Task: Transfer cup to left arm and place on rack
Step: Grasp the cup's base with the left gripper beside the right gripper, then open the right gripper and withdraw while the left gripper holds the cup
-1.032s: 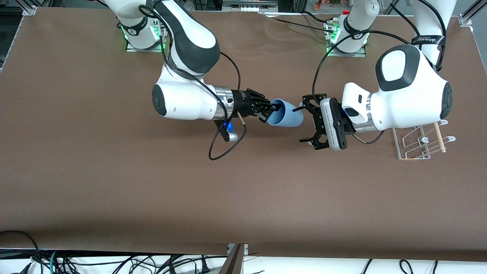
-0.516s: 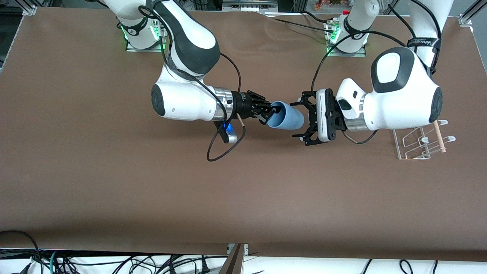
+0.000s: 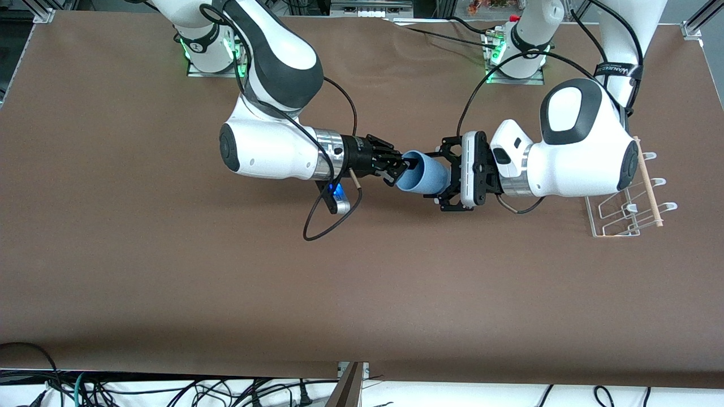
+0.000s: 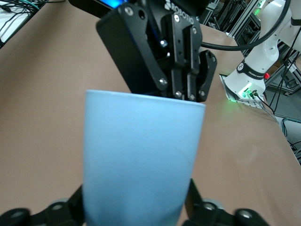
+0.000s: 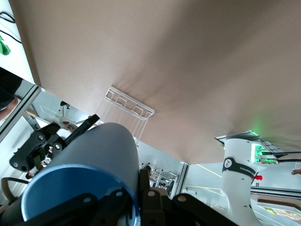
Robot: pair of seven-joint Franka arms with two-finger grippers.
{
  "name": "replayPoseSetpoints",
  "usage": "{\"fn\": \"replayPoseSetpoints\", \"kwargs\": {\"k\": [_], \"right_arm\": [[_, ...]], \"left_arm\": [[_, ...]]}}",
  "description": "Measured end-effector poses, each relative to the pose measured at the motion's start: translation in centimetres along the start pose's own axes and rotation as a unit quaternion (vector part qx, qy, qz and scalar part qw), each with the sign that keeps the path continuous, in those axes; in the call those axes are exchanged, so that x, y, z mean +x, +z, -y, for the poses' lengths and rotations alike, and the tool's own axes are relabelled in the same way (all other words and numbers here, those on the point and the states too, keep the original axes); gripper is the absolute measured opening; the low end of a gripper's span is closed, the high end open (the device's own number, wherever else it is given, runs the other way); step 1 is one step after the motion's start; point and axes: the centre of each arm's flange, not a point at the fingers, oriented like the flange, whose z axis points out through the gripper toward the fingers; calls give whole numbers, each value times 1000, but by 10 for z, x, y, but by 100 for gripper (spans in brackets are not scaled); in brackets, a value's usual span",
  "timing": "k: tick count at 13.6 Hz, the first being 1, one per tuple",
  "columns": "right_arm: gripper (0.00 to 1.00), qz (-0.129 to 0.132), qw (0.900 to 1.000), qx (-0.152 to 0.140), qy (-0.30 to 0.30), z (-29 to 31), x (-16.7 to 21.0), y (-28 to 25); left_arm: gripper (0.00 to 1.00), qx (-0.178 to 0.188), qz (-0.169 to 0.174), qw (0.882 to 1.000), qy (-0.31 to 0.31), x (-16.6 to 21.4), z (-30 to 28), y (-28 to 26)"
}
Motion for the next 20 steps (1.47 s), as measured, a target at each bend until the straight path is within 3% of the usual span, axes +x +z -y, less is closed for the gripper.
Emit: {"fn": "replayPoseSetpoints", "kwargs": {"k": [4,7,10,13,16,18,20], "right_arm": [[6,0,1000,1,0,1,0,-2],[33,-13,1000,16,-11,6,15,-20],[64,-20,1000,5,-17,9,27,-44],[98,-46,999,1,-23,8,89,-125],[99,-109,993,-16,-42,-10,152,-236],[99,-165,982,-64,-59,-31,174,-288],[99,-215,965,-123,-80,-48,179,-321]], "left_arm": [[74,1,-2,1000,0,1,0,-1],[74,-7,0,1000,0,0,-2,1],[74,-4,-1,1000,-2,-2,1,1],[74,-20,2,1000,-3,-4,-2,1],[74,-30,3,1000,-4,-7,-3,-3],[74,-30,11,999,-8,-17,0,-14],[74,-23,39,999,-11,-35,6,-28]]}}
